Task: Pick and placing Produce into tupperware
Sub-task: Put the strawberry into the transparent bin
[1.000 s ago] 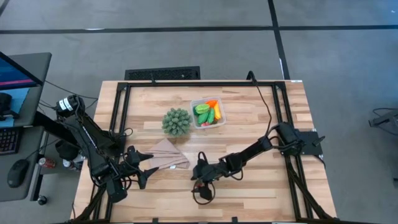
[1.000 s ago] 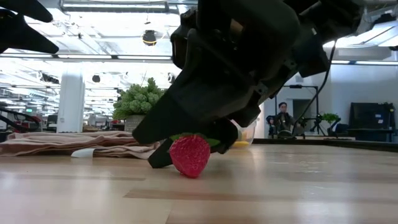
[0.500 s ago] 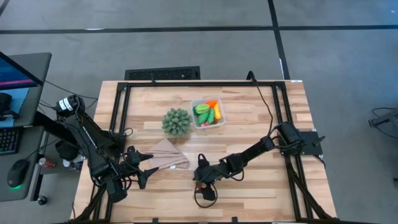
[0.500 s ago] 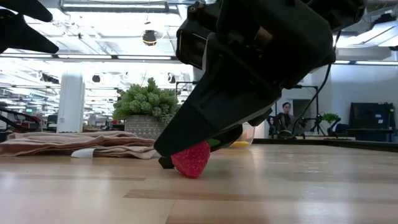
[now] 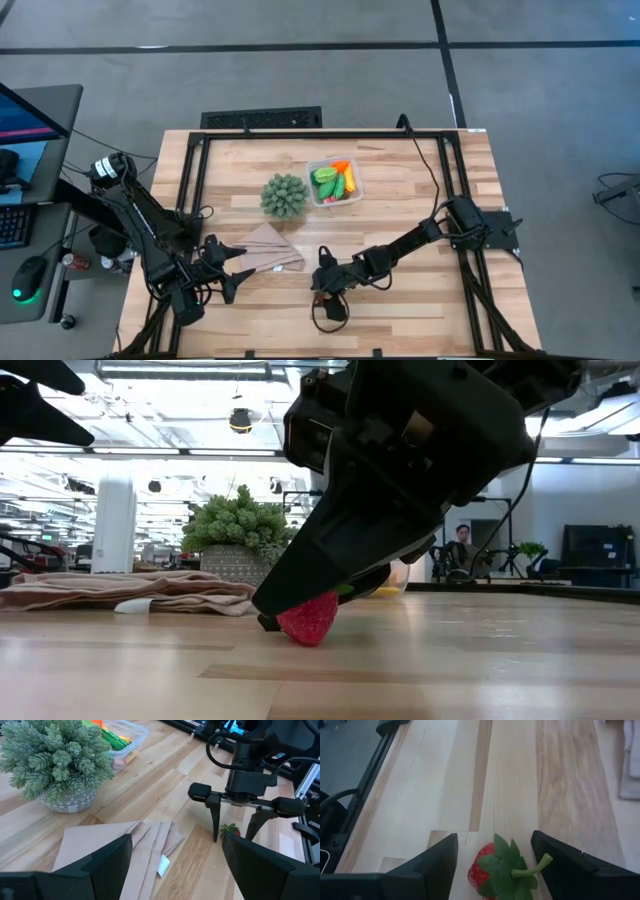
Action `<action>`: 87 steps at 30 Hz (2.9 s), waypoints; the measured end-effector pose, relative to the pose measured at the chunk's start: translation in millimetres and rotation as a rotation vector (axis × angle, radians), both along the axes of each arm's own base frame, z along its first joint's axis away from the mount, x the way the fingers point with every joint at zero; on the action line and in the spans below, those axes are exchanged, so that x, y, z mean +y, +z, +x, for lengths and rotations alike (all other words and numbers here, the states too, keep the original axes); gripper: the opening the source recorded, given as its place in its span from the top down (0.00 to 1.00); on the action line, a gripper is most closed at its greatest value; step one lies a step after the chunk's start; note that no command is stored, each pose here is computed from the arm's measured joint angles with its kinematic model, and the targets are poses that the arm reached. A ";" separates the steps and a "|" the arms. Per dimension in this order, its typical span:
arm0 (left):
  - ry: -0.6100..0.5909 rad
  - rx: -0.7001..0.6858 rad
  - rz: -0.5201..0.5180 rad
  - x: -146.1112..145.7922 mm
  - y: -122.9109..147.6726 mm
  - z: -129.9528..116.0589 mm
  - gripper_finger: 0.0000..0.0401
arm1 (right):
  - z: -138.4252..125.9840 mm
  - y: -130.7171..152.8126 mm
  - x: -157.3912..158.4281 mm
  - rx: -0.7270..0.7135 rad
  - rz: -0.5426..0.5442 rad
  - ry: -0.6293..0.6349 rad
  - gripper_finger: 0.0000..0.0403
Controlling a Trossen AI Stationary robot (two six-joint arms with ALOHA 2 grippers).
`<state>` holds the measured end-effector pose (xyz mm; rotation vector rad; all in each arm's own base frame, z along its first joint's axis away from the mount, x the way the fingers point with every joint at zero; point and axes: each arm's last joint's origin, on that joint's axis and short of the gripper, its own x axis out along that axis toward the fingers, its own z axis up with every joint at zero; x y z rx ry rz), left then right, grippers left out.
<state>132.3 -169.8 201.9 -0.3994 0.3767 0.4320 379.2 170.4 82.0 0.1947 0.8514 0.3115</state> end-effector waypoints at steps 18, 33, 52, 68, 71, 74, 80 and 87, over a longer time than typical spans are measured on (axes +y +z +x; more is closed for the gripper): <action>0.007 -0.014 0.003 0.2 0.4 0.1 0.25 | -1.9 2.7 -0.7 0.033 0.024 -0.020 0.66; 0.018 -0.040 0.020 0.7 1.2 0.3 0.25 | -8.9 26.0 -9.7 0.073 0.026 -0.016 0.65; 0.044 -0.055 0.038 3.9 1.8 3.6 0.25 | -9.2 107.3 -53.6 -0.105 -0.009 -0.094 0.67; 0.047 -0.065 0.041 3.8 2.1 3.8 0.25 | -38.4 164.6 -140.8 -0.083 -0.271 -0.254 0.65; 0.050 -0.070 0.044 3.9 2.2 3.8 0.25 | -40.1 167.9 -160.9 -0.078 -0.299 -0.287 0.69; 0.050 -0.072 0.042 3.9 2.3 3.8 0.25 | -41.5 166.5 -177.9 -0.050 -0.291 -0.316 0.73; 0.053 -0.080 0.027 3.0 2.7 4.4 0.25 | -46.5 156.9 -189.5 0.054 -0.234 -0.287 0.75; 0.053 -0.085 0.019 2.4 2.8 4.8 0.25 | -44.5 155.6 -181.1 0.059 -0.197 -0.307 0.75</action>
